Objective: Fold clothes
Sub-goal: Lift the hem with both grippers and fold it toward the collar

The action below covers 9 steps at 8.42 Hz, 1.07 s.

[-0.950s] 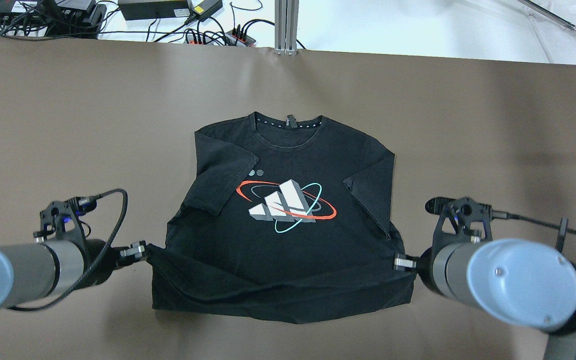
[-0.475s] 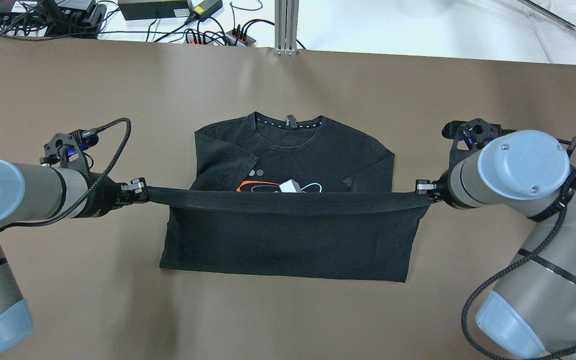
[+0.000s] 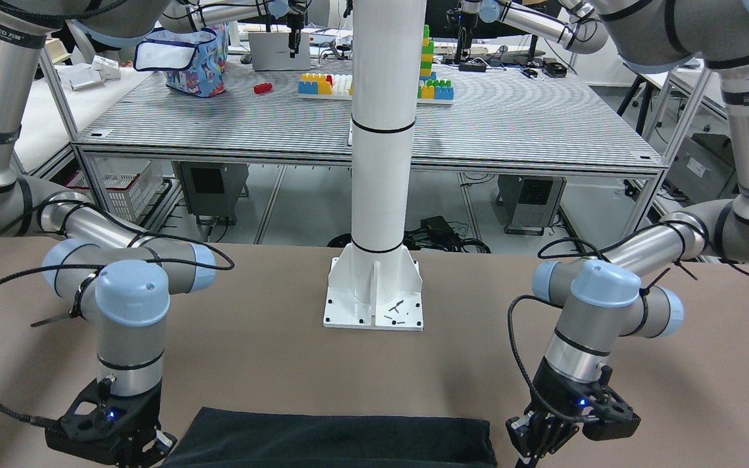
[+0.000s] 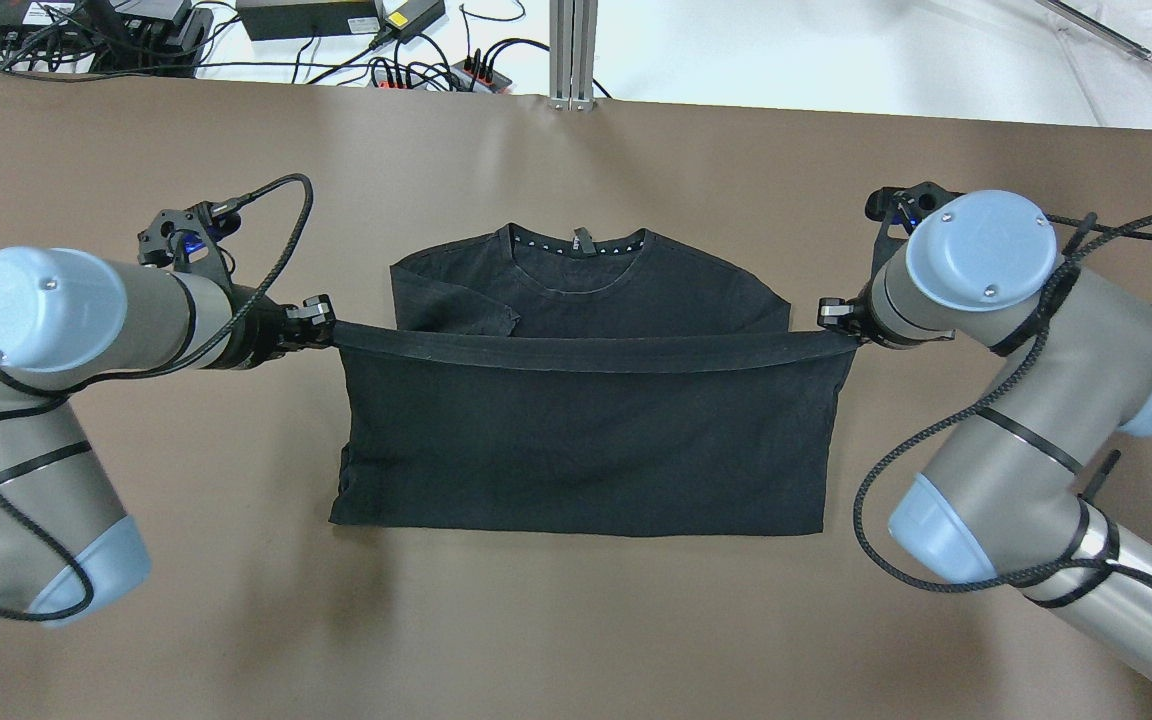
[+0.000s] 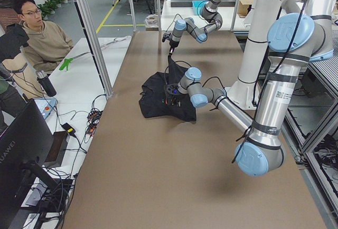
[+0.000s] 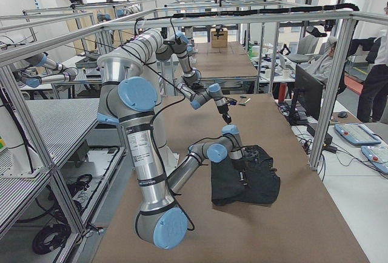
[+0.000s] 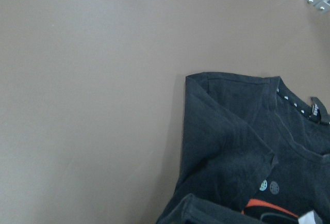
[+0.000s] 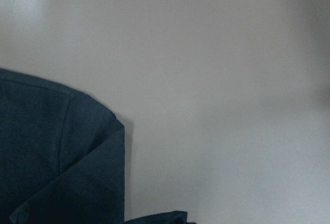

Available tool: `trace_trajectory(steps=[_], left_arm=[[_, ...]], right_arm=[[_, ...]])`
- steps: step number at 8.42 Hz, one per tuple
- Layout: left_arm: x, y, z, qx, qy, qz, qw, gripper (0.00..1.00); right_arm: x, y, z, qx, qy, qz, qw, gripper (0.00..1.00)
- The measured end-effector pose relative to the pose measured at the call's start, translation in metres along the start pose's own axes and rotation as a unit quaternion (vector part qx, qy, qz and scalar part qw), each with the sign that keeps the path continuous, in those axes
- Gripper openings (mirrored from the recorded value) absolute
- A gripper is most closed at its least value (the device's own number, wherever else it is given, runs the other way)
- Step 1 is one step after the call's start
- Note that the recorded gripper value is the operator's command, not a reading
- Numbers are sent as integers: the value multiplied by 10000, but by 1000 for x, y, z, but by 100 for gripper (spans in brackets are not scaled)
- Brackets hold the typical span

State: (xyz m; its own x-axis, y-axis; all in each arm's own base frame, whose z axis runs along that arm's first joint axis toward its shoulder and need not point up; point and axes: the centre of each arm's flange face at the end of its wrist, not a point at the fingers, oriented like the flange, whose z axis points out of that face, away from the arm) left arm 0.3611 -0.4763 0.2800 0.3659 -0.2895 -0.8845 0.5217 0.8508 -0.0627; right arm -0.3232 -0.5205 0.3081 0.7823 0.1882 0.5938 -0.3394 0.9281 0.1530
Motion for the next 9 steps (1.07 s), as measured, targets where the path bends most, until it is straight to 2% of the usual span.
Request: trace_trajectory(steps=[3, 5, 6, 7, 9], left_arm=[[42, -65, 73, 282, -366, 62, 9989, 0], [57, -87, 109, 351, -568, 72, 9977, 0], [56, -93, 124, 369, -563, 83, 9977, 15], [50, -96, 138, 377, -532, 97, 9978, 22], [37, -101, 155, 391, -474, 114, 9980, 29]], right_arm=[[-14, -52, 68, 182, -18, 21, 9998, 0], [-23, -73, 105, 217, -5, -20, 9998, 1], [-25, -77, 116, 233, -9, -28, 9997, 10], [-27, -81, 120, 286, -9, -27, 9996, 22], [-34, -86, 117, 380, -53, 0, 9993, 34]])
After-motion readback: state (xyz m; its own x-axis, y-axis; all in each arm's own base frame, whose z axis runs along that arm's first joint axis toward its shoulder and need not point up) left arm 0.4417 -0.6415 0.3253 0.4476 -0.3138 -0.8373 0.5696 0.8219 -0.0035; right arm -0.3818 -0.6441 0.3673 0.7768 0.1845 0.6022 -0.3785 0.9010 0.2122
